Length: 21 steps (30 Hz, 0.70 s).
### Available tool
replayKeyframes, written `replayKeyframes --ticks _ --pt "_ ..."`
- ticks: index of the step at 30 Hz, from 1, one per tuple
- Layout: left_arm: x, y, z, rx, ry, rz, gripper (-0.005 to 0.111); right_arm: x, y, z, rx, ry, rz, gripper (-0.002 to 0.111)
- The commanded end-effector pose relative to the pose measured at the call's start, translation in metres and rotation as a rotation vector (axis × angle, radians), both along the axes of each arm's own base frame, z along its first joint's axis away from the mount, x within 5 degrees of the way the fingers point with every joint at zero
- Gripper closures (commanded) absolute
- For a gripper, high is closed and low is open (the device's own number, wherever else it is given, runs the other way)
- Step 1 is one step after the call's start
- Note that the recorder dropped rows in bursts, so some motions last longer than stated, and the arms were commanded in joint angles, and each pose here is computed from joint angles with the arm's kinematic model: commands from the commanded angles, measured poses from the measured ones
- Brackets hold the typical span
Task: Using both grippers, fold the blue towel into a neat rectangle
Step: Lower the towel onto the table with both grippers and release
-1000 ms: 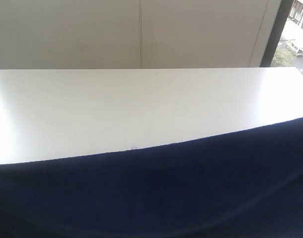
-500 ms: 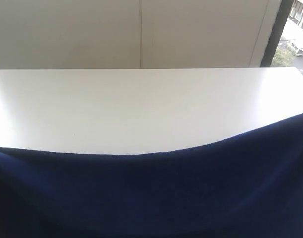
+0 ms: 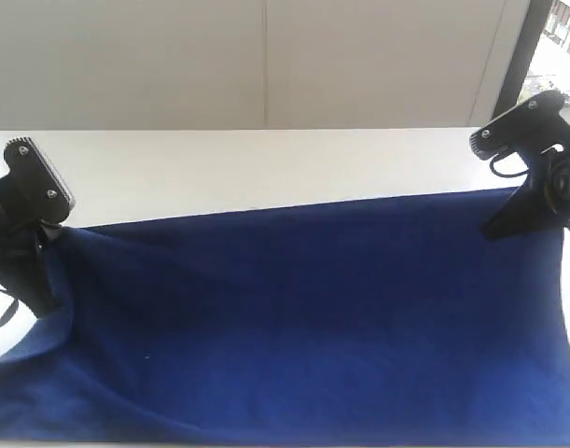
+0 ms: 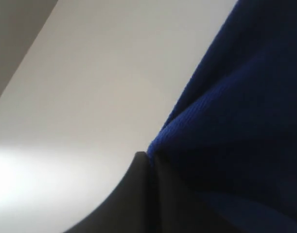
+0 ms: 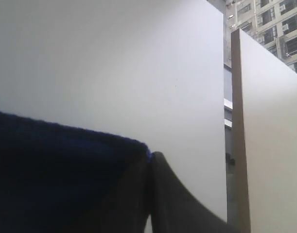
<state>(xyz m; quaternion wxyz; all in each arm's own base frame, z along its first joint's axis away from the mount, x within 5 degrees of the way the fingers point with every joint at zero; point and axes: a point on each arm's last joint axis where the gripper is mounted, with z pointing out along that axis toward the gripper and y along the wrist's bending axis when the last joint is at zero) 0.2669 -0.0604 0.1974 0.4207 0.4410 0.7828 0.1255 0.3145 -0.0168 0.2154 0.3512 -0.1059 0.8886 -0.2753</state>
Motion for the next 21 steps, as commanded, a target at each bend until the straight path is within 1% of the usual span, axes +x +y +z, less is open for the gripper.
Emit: replayKeyframes --ticks 1,2,3,5,6,8,10,12,14,18,21 --pt "0.039 0.014 -0.026 -0.004 -0.031 0.069 0.106 0.035 -0.010 -0.023 -0.035 0.019 -0.006 0.108" --pt "0.049 0.013 -0.034 -0.002 -0.022 0.072 0.101 0.044 -0.012 -0.034 -0.031 0.041 -0.008 0.107" --pt "0.058 0.012 -0.040 0.002 -0.008 0.071 0.093 0.051 -0.012 -0.041 -0.033 0.052 -0.006 0.103" --pt "0.077 0.009 -0.047 0.003 -0.005 0.071 0.069 0.064 -0.012 -0.054 -0.040 0.075 -0.009 0.089" --pt "0.085 0.008 -0.049 0.002 -0.010 0.071 0.055 0.069 -0.012 -0.059 -0.048 0.083 -0.017 0.079" --pt "0.093 0.007 -0.046 -0.001 -0.027 0.071 0.044 0.072 -0.015 -0.060 -0.070 0.083 -0.041 0.068" --pt "0.099 0.006 -0.041 -0.006 -0.048 0.073 0.040 0.073 -0.018 -0.058 -0.096 0.077 -0.071 0.061" --pt "0.102 0.006 -0.033 -0.002 -0.075 0.068 0.040 0.072 -0.023 -0.052 -0.135 0.067 -0.116 0.061" --pt "0.103 0.006 -0.025 0.011 -0.097 0.059 0.040 0.070 -0.024 -0.042 -0.141 0.044 -0.137 0.061" --pt "0.096 0.009 -0.004 0.018 -0.095 0.078 0.040 0.061 -0.025 -0.020 -0.087 -0.001 -0.208 0.061" --pt "0.085 0.010 0.017 -0.019 -0.061 0.101 0.041 0.050 -0.023 -0.003 -0.017 0.004 -0.241 0.061"
